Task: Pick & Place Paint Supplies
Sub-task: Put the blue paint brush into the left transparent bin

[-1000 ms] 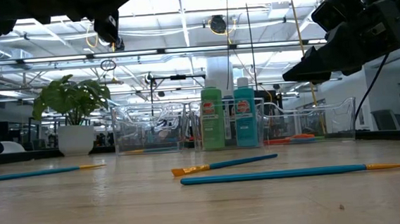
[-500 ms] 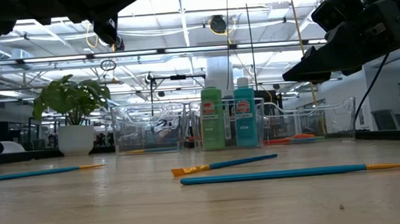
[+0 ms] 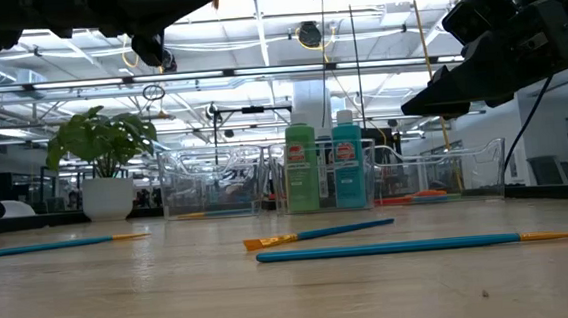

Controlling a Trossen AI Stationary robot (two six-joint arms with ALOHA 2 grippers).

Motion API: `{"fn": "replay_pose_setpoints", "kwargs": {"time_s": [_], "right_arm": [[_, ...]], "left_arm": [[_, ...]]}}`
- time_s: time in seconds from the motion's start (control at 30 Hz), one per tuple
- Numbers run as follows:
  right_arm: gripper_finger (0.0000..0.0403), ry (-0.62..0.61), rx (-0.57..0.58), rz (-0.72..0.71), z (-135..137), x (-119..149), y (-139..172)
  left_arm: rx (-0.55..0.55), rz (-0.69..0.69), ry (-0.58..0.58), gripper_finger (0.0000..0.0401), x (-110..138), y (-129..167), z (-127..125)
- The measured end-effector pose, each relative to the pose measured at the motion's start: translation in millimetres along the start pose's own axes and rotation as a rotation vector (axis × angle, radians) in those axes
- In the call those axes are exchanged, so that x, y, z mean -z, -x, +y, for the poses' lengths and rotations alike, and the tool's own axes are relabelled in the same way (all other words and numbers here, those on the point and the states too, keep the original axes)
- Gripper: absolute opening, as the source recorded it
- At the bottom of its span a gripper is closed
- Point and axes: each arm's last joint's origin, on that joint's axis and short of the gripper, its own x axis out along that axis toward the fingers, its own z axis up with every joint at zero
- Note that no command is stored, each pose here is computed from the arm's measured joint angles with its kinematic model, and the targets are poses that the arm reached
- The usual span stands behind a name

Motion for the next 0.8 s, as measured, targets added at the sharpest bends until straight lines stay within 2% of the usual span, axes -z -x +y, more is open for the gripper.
{"fn": "replay_pose_setpoints", "kwargs": {"time_s": [0.33, 0.8], "right_arm": [[0.0171, 0.0, 0.0, 0.001, 0.0, 0.1, 0.0], [0.0171, 0.0, 0.0, 0.002, 0.0, 0.2, 0.0]], "left_arm": [[-0.031, 0.004, -0.002, 0.0002, 0.4, 0.0, 0.9], [-0.181, 0.0, -0.002, 0.0003, 0.4, 0.5, 5.2]]}}
